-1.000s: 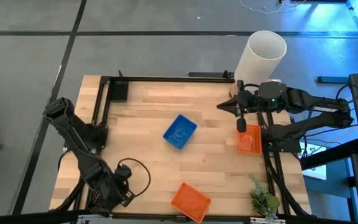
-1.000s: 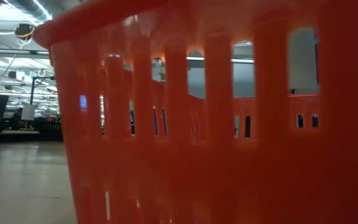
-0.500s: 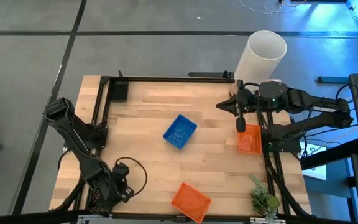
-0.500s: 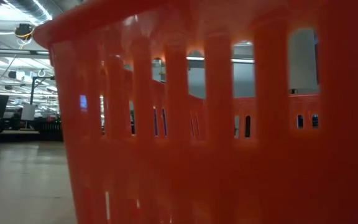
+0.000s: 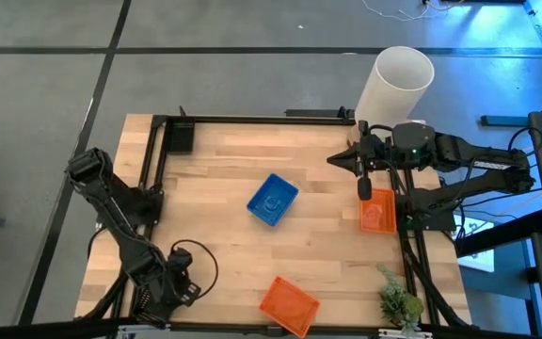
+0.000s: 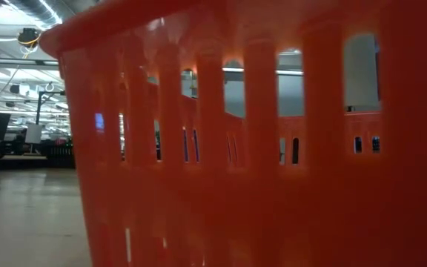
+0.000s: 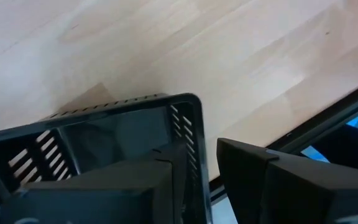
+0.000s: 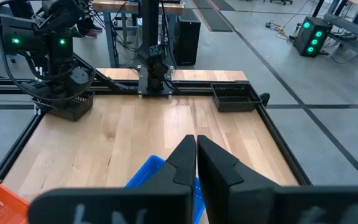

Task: Stack baskets by color
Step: Stack the bottom black bin on the top black bin

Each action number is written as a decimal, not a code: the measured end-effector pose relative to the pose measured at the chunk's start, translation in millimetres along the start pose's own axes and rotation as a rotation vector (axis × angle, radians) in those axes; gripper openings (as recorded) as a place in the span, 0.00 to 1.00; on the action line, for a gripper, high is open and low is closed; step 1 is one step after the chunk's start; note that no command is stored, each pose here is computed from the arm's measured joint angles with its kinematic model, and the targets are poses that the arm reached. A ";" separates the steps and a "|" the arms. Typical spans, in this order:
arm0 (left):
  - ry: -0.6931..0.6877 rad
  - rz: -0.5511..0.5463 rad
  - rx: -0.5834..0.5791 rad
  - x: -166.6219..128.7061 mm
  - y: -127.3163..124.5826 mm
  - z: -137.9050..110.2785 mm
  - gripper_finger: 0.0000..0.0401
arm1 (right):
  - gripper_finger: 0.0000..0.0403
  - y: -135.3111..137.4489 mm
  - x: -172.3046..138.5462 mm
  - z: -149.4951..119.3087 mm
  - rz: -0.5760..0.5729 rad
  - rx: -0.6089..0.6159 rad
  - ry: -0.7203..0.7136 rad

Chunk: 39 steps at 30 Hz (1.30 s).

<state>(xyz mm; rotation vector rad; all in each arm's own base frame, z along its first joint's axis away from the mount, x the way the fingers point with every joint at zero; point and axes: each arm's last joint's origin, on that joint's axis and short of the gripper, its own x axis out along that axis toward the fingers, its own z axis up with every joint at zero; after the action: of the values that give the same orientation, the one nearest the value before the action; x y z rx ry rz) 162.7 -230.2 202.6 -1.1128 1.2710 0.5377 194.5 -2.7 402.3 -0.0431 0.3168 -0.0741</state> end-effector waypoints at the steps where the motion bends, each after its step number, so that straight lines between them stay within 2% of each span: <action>1: -0.001 0.000 0.001 -0.1 0.2 -0.2 0.20 | 0.04 0.0 0.0 0.0 0.000 0.000 0.000; 7: -0.009 -0.001 0.000 1.5 0.0 -0.1 0.20 | 0.04 0.0 0.1 -0.2 0.000 -0.001 0.001; 11: -0.011 0.023 0.001 14.6 -1.2 -2.2 0.20 | 0.04 0.0 -0.1 -0.2 0.000 -0.003 0.001; 20: 0.015 0.142 0.009 47.4 2.5 -5.9 0.20 | 0.04 -0.2 -0.1 -0.2 -0.008 -0.023 0.001; 24: 0.043 0.167 0.025 50.8 2.2 -4.1 0.10 | 0.04 -0.2 0.0 -0.3 -0.008 -0.029 0.002; 26: 0.037 0.166 0.014 51.0 -0.1 0.7 0.03 | 0.04 -0.2 0.0 -0.3 -0.008 -0.030 0.002; 31: 0.030 0.127 -0.001 42.5 -8.7 16.1 0.01 | 0.04 -0.6 0.0 -0.3 -0.020 -0.048 0.003; 34: -0.009 0.074 -0.007 33.1 -17.1 34.5 0.00 | 0.04 -2.4 -0.1 -0.4 -0.083 -0.056 0.007; 39: -0.105 0.012 -0.026 0.5 -22.0 72.4 0.00 | 0.04 -4.9 -0.3 -0.6 -0.170 -0.056 0.013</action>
<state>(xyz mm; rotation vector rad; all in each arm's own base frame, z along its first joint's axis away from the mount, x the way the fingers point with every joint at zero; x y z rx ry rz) 215.5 -176.1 203.4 -1.0852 1.1834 0.6155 193.6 -7.6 402.1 -0.1253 0.3273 -0.2339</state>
